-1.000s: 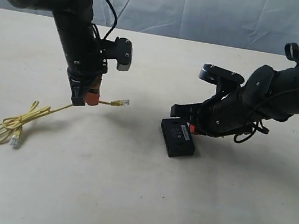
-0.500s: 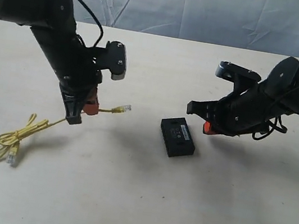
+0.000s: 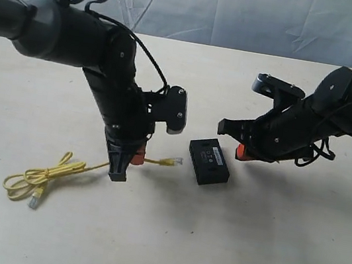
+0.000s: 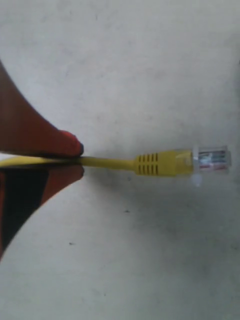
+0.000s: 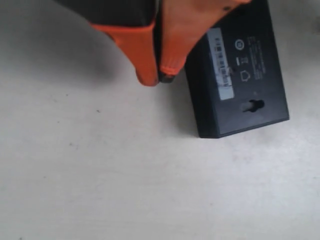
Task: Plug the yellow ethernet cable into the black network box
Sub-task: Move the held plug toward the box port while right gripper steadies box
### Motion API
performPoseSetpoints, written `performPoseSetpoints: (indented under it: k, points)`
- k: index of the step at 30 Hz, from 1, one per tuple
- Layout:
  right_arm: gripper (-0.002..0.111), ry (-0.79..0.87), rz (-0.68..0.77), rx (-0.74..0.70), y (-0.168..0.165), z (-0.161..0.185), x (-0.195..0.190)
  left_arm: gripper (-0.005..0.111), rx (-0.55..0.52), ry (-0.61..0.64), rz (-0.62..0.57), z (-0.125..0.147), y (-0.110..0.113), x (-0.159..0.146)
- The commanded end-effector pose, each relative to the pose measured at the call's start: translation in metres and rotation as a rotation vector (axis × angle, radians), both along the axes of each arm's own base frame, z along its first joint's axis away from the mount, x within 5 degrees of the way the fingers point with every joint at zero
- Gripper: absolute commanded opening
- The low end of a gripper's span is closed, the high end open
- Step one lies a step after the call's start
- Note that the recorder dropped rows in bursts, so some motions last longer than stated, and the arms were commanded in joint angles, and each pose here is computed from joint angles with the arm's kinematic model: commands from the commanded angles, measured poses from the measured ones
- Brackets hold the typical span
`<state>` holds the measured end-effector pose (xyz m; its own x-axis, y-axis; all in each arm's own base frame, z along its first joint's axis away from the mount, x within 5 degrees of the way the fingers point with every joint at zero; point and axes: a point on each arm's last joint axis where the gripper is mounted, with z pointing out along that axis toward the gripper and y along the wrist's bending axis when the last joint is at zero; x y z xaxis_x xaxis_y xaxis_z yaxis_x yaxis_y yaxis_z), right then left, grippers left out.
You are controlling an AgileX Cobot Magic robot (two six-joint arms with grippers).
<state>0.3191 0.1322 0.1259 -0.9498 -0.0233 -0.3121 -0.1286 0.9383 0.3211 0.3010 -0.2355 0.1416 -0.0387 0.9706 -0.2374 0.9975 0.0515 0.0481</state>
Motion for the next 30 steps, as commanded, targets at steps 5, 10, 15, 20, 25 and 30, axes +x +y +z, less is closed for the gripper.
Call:
performPoseSetpoints:
  k: [5,10,15,20,25,30]
  points:
    - [-0.001,-0.018,-0.001,0.004,0.0,0.004,0.002,0.0,0.0,-0.014,-0.013,-0.011,-0.016,-0.006]
    - [-0.001,-0.02,0.003,0.004,0.001,0.004,0.001,0.0,-0.006,-0.029,-0.015,-0.011,-0.02,-0.005]
    - [-0.001,-0.032,0.026,-0.001,0.01,0.003,-0.001,0.0,-0.017,-0.052,0.007,-0.011,-0.021,-0.003]
    - [-0.001,-0.037,0.019,0.002,0.015,-0.001,-0.001,0.0,-0.016,-0.053,0.007,-0.012,-0.021,-0.002]
    - [-0.001,-0.037,0.019,0.002,0.015,-0.001,-0.001,0.0,-0.015,-0.05,0.019,-0.02,-0.024,0.001]
    - [-0.001,-0.038,0.015,0.004,0.015,-0.001,-0.001,0.0,-0.026,-0.064,0.027,-0.018,-0.025,0.004]
